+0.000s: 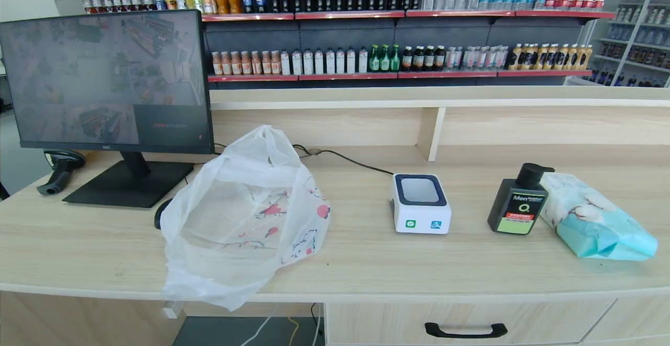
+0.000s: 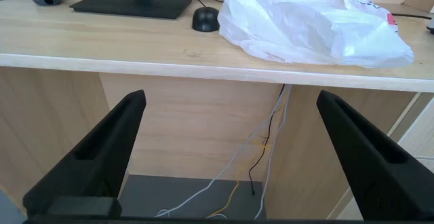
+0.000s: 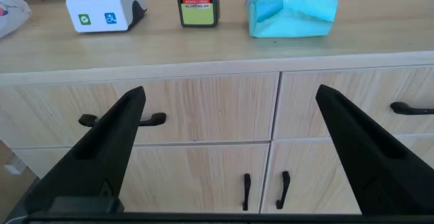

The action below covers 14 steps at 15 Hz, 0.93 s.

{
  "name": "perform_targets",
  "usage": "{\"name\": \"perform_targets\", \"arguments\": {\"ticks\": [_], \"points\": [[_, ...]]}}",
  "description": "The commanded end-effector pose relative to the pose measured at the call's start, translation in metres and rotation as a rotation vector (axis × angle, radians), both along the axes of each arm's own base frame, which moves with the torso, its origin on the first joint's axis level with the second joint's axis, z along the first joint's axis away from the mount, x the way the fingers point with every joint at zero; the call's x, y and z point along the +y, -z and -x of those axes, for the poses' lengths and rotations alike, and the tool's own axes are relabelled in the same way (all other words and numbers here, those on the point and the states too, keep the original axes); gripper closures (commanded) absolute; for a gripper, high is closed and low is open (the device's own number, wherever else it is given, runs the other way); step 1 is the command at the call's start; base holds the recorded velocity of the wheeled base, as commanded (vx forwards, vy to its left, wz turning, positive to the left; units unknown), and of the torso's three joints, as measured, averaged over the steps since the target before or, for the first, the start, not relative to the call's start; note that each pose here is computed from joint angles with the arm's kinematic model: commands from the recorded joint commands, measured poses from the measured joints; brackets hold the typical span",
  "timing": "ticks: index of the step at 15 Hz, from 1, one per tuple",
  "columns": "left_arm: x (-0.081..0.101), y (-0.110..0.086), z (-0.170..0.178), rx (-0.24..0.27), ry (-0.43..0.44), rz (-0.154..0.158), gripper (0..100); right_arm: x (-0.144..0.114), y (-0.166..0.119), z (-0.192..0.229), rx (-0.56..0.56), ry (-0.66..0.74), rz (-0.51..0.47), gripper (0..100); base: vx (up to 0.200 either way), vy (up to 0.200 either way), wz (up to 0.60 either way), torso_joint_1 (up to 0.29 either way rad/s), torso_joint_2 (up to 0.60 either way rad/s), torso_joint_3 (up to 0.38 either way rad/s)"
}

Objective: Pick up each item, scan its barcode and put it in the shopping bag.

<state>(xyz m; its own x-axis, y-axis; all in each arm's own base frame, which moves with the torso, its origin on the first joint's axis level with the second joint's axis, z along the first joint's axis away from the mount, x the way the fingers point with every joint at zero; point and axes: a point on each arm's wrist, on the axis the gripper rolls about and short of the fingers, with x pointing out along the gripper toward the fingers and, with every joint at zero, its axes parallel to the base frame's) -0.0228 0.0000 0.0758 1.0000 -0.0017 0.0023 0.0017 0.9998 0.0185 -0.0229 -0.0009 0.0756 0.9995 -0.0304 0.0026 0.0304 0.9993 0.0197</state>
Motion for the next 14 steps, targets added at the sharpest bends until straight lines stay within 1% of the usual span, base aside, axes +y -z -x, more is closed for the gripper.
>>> {"name": "perform_targets", "arguments": {"ticks": [1, 2, 3, 4, 6, 7, 8, 9, 10, 11, 12, 14], "points": [[0.000, 0.000, 0.000, -0.001, 0.000, 0.000, 0, 0.000, 0.000, 0.000, 0.001, -0.001, 0.006, 0, 0.000, 0.000, 0.00, 0.000, 0.00, 0.000], [0.000, 0.000, 0.000, -0.001, 0.000, 0.000, 0, 0.000, -0.001, 0.000, -0.006, -0.001, 0.010, 0, 0.000, 0.000, 0.00, 0.000, 0.00, 0.000], [0.000, 0.000, 0.000, -0.001, 0.000, 0.000, 0, 0.000, -0.014, 0.003, -0.064, -0.007, 0.016, 0, 0.000, 0.000, 0.00, 0.000, 0.00, 0.000], [0.000, 0.000, 0.000, -0.001, 0.000, 0.000, 0, 0.000, -0.031, 0.007, -0.100, -0.011, 0.018, 0, 0.000, 0.000, 0.00, 0.000, 0.00, 0.000], [0.000, 0.000, 0.000, -0.001, 0.000, 0.000, 0, 0.000, -0.051, 0.006, -0.094, -0.045, 0.019, 0, 0.000, 0.000, 0.00, 0.000, 0.00, 0.000], [0.000, 0.000, 0.000, -0.001, 0.000, 0.000, 0, 0.000, -0.070, 0.002, -0.093, -0.059, 0.034, 0, 0.000, 0.000, 0.00, 0.000, 0.00, 0.000], [0.000, 0.000, 0.000, -0.001, 0.000, 0.000, 0, 0.000, -0.090, -0.007, -0.105, -0.074, 0.074, 0, 0.000, 0.000, 0.00, 0.000, 0.00, 0.000], [0.000, 0.000, 0.000, -0.001, 0.000, 0.000, 0, 0.000, -0.099, -0.012, -0.124, -0.077, 0.087, 0, 0.000, 0.000, 0.00, 0.000, 0.00, 0.000], [0.000, 0.000, 0.000, -0.001, 0.000, 0.000, 0, 0.001, -0.116, -0.034, -0.170, -0.075, 0.112, 0, 0.000, 0.000, 0.00, 0.000, 0.00, 0.000], [0.000, 0.000, 0.000, -0.001, 0.000, 0.000, 0, 0.003, -0.126, -0.052, -0.197, -0.072, 0.125, 0, 0.000, 0.000, 0.00, 0.000, 0.00, 0.000], [0.000, 0.000, 0.000, -0.001, 0.000, 0.000, 0, 0.003, -0.130, -0.062, -0.217, -0.071, 0.126, 0, 0.000, 0.000, 0.00, 0.000, 0.00, 0.000], [0.000, 0.000, 0.000, -0.001, 0.000, 0.000, 0, 0.006, -0.144, -0.097, -0.284, -0.067, 0.126, 0, 0.000, 0.000, 0.00, 0.000, 0.00, 0.000]]}}
